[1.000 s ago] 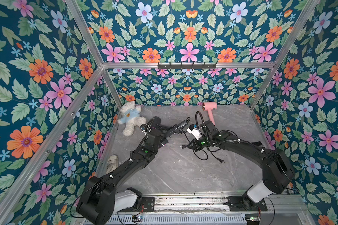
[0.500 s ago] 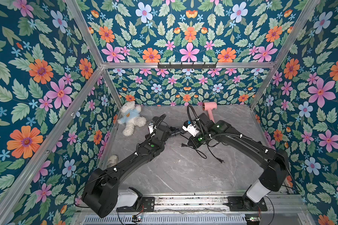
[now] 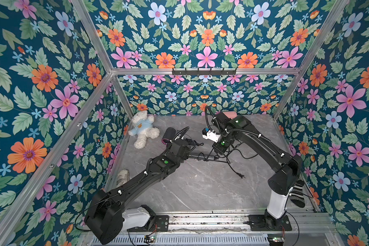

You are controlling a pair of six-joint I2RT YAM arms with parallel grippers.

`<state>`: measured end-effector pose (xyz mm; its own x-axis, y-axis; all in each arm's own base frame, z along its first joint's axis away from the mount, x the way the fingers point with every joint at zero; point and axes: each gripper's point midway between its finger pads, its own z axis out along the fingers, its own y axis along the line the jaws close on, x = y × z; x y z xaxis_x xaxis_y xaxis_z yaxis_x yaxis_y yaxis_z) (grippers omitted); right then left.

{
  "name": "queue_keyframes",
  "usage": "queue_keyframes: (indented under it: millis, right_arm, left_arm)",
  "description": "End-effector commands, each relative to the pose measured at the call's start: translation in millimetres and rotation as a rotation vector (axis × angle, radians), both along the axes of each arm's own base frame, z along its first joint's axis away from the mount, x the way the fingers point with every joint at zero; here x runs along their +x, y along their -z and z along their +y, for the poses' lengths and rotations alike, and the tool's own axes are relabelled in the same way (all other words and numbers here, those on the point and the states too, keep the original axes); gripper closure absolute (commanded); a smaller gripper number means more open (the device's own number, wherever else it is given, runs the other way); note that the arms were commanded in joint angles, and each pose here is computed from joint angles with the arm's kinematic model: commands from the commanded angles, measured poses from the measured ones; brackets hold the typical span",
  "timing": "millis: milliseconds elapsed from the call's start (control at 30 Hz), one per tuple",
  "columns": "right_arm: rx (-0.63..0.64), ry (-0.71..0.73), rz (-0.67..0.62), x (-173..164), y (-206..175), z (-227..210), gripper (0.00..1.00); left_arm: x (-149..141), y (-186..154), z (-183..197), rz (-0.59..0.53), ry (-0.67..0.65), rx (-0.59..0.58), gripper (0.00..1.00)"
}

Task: Wrap the cord around the hair dryer
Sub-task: Wrap the power cord around the hair dryer.

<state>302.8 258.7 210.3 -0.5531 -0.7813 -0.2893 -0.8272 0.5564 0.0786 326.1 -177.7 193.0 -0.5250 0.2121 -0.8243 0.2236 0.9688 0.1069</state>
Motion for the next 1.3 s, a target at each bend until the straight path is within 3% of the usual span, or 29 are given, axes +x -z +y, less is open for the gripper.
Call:
queue_keyframes:
  millis: [0, 200, 333, 433, 600, 833, 1000, 1100, 1267]
  right_arm:
    - [0.083, -0.109, -0.025, 6, -6, 9, 1.0]
    - [0.381, -0.108, 0.114, 3, -18, 33, 1.0]
    - [0.47, -0.097, 0.157, 6, -17, 38, 1.0]
    - [0.486, -0.052, 0.166, 14, -14, 35, 1.0]
    - [0.517, 0.068, 0.13, 34, -15, 19, 0.69]
    - [0.596, 0.15, 0.174, 38, 2, 1, 0.62]
    - [0.659, 0.201, 0.187, 44, 7, -11, 0.57]
    - [0.682, 0.243, 0.196, 48, 13, -18, 0.49]
    - [0.655, 0.335, 0.181, 53, 39, -28, 0.2]
  left_arm:
    - [-59, 47, -23, 0.241, 0.415, 0.164, 1.0]
    - [-83, 6, -74, 0.131, 0.649, -0.133, 1.0]
    - [-87, -24, -90, 0.04, 0.698, -0.32, 1.0]
    - [-81, -33, -93, 0.022, 0.658, -0.406, 1.0]
    - [-65, -30, -86, 0.07, 0.525, -0.486, 1.0]
    - [-52, -49, -75, 0.081, 0.415, -0.68, 1.0]
    - [-42, -57, -60, 0.102, 0.339, -0.74, 1.0]
    - [-34, -60, -47, 0.117, 0.28, -0.768, 1.0]
    - [-27, -52, -37, 0.153, 0.208, -0.705, 1.0]
